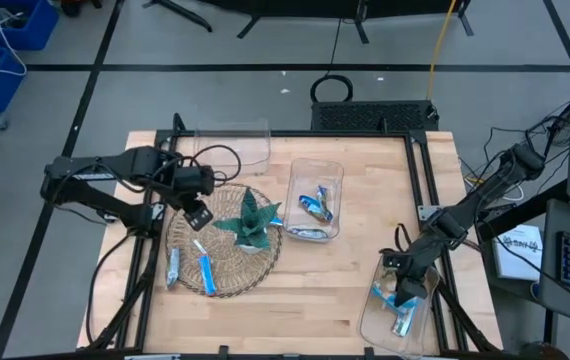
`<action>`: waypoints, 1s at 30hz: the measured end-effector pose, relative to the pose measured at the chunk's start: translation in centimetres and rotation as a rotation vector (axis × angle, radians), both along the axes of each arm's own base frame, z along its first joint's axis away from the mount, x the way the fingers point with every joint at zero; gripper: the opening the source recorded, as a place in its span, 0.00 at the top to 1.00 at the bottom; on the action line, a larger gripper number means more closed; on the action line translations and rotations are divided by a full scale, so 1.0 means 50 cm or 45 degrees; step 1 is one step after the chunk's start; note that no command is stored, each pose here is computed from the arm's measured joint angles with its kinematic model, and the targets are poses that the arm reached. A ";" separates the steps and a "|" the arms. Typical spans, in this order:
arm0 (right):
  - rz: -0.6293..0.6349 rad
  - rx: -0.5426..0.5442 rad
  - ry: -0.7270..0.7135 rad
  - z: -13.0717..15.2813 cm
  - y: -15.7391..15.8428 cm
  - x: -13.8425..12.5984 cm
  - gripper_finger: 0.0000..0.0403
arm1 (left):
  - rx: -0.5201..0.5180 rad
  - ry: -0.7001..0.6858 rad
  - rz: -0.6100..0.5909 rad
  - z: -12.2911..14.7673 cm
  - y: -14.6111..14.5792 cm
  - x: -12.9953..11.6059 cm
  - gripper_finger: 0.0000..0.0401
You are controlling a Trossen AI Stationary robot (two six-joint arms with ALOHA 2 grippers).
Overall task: Pick and place Granola Bars by type
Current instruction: Put the orange granola bar into the bottom transparent bin
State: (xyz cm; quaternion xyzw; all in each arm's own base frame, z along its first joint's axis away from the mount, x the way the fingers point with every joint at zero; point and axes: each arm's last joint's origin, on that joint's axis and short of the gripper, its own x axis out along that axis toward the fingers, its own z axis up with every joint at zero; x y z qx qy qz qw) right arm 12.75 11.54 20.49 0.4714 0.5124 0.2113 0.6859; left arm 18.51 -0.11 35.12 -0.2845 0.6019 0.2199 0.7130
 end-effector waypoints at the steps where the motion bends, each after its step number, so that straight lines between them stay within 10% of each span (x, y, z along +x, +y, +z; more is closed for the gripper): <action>1: -0.002 0.008 -0.003 0.002 0.000 0.000 0.70 | 0.000 -0.009 -0.004 0.000 -0.001 0.001 0.58; 30: 0.050 0.217 0.069 0.028 -0.030 0.001 0.69 | -0.001 -0.100 -0.104 0.003 -0.028 0.013 0.58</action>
